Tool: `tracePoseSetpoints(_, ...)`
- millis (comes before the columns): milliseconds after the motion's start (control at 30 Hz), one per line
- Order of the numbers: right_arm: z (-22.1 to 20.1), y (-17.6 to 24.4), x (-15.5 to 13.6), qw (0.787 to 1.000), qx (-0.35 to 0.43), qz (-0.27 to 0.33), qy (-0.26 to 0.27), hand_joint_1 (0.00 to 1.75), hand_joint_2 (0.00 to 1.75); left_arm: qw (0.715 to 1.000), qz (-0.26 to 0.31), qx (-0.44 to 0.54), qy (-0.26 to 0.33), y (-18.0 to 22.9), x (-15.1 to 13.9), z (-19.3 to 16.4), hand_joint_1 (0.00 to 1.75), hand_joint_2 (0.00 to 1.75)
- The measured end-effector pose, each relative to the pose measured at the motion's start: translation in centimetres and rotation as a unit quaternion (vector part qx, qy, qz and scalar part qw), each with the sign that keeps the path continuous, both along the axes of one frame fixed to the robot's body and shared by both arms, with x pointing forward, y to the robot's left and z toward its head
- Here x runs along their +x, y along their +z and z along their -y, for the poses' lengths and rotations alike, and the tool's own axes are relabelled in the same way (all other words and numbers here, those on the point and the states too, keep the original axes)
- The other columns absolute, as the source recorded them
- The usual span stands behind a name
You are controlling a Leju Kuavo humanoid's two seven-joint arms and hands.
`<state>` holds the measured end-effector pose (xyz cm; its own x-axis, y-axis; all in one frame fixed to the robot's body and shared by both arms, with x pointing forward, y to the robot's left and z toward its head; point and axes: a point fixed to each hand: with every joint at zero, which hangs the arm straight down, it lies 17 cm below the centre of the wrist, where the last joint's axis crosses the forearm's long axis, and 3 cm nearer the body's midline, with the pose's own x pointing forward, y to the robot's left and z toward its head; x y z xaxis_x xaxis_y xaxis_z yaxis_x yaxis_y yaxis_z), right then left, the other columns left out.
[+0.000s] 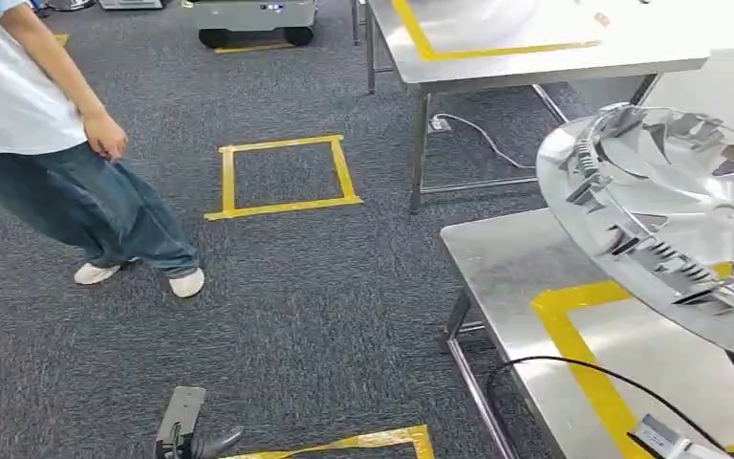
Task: Take the parts from the cabinet and place them on the table.
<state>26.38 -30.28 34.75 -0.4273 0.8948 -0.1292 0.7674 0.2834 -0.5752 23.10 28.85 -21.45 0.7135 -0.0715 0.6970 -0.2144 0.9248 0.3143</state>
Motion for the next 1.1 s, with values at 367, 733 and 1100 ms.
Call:
tracePoseSetpoints(367,0.5,-0.2,-0.4,1.0,-0.004,-0.006,-0.009,1.75,1.75,1.0,-0.003,0.0,0.009,-0.1,-0.4,-0.3,0.0,1.75)
tracePoseSetpoints(733,1.3,-0.5,-1.0,1.0,-0.011,-0.01,-0.02,1.75,1.75,1.0,-0.013,-0.001,0.01,-0.5,-1.3,-0.1,0.0,1.75)
tracePoseSetpoints(1100,1.5,0.0,-1.3,1.0,-0.017,-0.002,-0.022,1.75,1.75,1.0,-0.014,-0.008,0.011,-0.6,-1.5,0.2,0.0,1.75)
